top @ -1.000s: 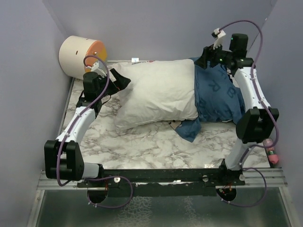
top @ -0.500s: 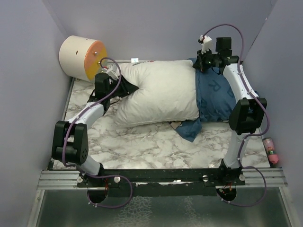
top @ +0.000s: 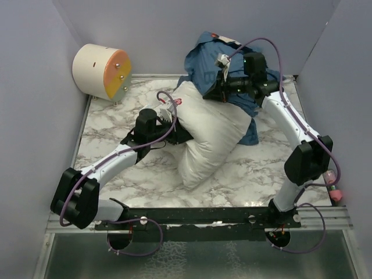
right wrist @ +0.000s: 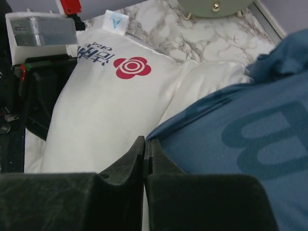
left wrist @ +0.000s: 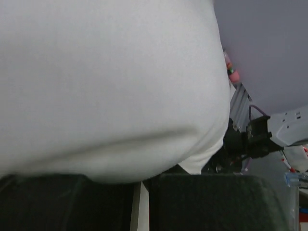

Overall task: Put the pillow into the pillowcase
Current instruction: Stuff the pillow into the pillowcase.

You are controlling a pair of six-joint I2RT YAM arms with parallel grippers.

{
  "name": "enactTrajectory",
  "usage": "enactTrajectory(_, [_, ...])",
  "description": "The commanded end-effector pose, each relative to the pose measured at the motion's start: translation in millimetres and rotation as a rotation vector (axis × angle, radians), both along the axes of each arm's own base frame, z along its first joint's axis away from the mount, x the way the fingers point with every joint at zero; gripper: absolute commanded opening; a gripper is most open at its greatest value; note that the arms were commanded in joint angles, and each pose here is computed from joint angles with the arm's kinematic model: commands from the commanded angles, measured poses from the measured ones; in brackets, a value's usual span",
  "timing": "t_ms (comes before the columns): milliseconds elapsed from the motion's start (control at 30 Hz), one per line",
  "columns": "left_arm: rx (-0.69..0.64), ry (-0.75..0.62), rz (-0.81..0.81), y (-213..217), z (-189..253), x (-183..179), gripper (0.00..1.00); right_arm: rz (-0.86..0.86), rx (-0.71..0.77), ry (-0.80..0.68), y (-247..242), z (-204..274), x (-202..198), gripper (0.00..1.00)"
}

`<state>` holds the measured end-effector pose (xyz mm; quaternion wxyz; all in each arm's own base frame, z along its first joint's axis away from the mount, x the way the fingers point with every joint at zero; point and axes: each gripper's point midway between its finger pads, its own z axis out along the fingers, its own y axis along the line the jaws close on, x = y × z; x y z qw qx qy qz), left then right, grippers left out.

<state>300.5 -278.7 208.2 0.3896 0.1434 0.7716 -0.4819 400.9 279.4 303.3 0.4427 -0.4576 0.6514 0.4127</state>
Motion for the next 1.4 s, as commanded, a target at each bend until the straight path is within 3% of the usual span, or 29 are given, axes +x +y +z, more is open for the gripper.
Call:
enactTrajectory(0, [-0.083, -0.23, 0.04, 2, 42, 3, 0.03, 0.042, -0.056, 0.066, 8, -29, -63, 0.02])
enactTrajectory(67, [-0.064, -0.216, 0.054, 9, 32, -6, 0.19, -0.12, -0.18, 0.064, -23, -69, -41, 0.03])
enactTrajectory(167, [-0.043, -0.205, 0.056, 21, 26, -27, 0.46, -0.192, -0.263, 0.064, -53, -103, -38, 0.1])
enactTrajectory(333, [-0.057, -0.301, 0.085, 48, 57, -66, 0.74, -0.18, -0.308, 0.064, -63, -134, -50, 0.14])
enactTrajectory(433, [-0.077, -0.408, 0.152, 69, 96, -83, 0.83, -0.145, -0.305, 0.094, -61, -145, -57, 0.14])
enactTrajectory(533, [-0.091, -0.434, 0.188, 79, 120, -92, 0.84, -0.066, -0.24, 0.116, -51, -136, -68, 0.17])
enactTrajectory(700, [-0.076, -0.369, 0.088, 61, 110, -93, 0.79, 0.126, -0.062, 0.071, -41, -69, -96, 0.5])
enactTrajectory(933, [-0.036, -0.533, -0.025, 17, 121, -105, 0.79, 0.116, 0.07, -0.086, -78, -19, -133, 0.75])
enactTrajectory(1033, [0.127, -0.576, -0.112, -31, 93, -118, 0.8, 0.035, 0.095, -0.135, -99, -21, -137, 0.83])
enactTrajectory(1167, [0.39, -0.779, -0.233, -86, 66, -144, 0.82, -0.072, 0.109, -0.151, -125, -22, -132, 0.85])
enactTrajectory(1367, [0.787, -1.075, -0.351, -120, 7, -126, 0.85, -0.323, 0.112, -0.122, -178, -25, -109, 0.87])
